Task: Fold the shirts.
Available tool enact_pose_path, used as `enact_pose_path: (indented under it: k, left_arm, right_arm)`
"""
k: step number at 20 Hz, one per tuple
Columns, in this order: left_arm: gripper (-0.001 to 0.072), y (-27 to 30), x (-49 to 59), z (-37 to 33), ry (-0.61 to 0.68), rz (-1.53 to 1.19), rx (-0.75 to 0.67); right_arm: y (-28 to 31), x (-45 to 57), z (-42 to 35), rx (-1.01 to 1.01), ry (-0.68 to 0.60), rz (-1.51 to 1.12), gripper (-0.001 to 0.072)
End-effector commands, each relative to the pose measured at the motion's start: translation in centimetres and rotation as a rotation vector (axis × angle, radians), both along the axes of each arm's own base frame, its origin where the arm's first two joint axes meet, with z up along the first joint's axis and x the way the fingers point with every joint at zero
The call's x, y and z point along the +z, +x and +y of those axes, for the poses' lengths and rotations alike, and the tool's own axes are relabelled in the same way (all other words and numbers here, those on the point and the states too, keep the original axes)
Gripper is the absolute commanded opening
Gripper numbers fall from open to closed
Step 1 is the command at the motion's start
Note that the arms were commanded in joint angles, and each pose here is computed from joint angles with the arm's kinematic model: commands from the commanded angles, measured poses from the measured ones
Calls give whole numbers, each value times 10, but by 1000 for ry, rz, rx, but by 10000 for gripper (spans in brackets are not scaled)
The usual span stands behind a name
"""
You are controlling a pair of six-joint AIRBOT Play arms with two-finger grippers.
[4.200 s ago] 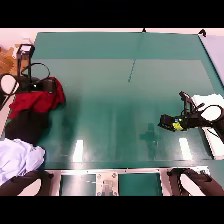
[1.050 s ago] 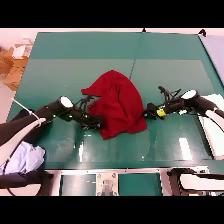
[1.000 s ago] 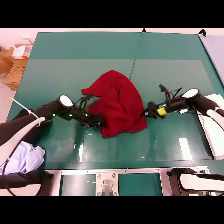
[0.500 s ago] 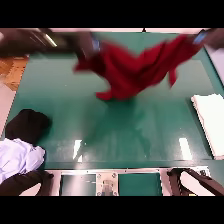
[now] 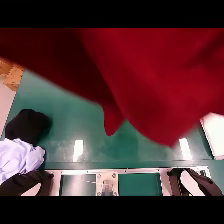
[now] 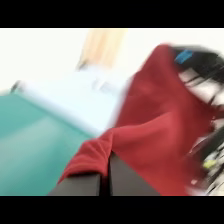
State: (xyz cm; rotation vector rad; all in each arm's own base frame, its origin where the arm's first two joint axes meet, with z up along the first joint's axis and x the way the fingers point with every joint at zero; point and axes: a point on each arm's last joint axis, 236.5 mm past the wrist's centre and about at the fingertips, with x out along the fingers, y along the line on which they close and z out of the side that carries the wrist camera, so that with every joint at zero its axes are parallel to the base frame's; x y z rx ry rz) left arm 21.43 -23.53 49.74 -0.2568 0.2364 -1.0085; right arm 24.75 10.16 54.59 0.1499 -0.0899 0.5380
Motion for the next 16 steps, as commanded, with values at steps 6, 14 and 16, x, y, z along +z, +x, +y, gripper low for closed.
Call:
enact_pose_path:
  k: [6, 14, 16]
  left_arm:
    - [23, 122, -317, 34, 503, 616, 262]
    - [24, 199, -560, 82, 438, 1107, 341]
    - [24, 220, -562, 103, 327, 1124, 366]
  right_arm:
    - [166, -280, 38, 197, 153, 677, 18]
    - [240, -553, 85, 186, 287, 1233, 156]
    - [244, -543, 53, 168, 316, 1228, 233]
